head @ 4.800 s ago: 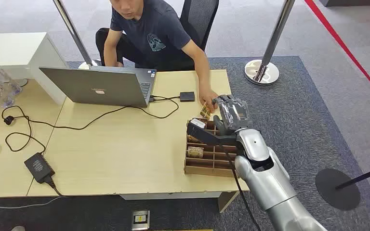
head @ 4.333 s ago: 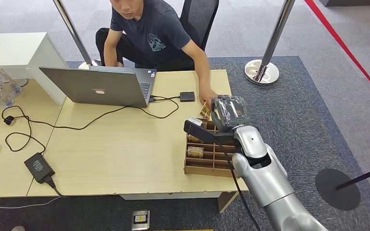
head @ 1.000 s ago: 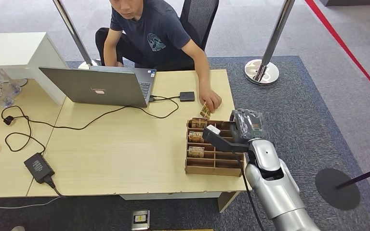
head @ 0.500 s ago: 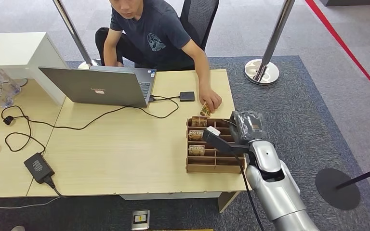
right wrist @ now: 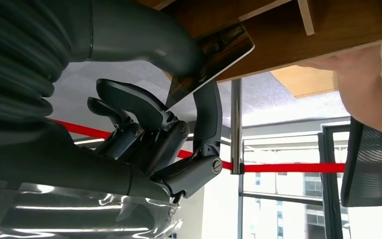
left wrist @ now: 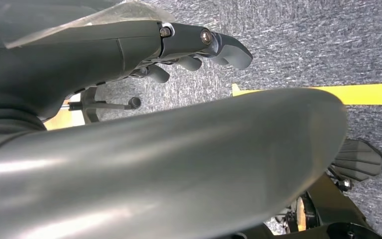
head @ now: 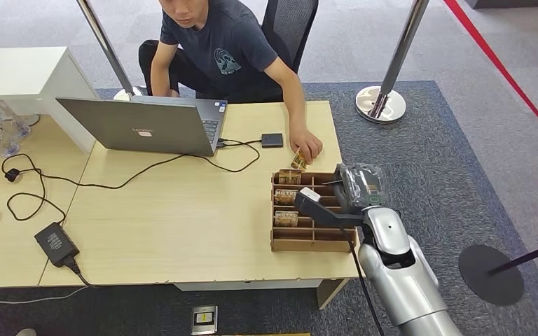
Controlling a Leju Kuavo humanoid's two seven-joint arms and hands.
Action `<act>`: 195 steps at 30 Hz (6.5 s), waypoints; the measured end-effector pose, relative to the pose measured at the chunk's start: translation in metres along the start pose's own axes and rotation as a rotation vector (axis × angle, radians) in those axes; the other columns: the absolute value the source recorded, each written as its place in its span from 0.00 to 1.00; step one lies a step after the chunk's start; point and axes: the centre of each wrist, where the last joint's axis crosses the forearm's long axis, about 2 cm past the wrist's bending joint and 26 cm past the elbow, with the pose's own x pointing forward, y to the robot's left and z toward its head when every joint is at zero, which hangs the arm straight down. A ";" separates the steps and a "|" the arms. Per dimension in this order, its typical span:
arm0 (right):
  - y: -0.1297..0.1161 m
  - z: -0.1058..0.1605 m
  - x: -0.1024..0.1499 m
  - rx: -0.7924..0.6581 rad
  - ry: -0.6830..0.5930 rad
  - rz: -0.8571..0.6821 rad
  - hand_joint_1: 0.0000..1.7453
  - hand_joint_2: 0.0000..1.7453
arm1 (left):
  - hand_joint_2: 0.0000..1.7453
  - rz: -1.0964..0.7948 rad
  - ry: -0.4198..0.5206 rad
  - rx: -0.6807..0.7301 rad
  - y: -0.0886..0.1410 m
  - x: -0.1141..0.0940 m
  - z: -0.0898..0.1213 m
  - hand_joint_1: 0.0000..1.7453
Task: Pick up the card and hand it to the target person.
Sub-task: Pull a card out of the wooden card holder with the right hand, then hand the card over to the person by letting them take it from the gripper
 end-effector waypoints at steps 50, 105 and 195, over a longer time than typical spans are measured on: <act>-0.078 -0.017 0.001 -0.252 -0.178 -0.147 1.00 1.00 | 0.00 0.066 -0.011 0.015 -0.005 -0.001 0.000 0.00; -0.056 -0.120 0.020 -0.099 -0.078 -0.442 0.67 1.00 | 0.00 -0.042 0.007 -0.008 -0.008 0.007 -0.001 0.00; 0.173 0.281 0.095 0.894 1.439 -1.190 0.00 0.00 | 0.00 0.057 0.004 -0.007 -0.026 0.001 0.001 0.00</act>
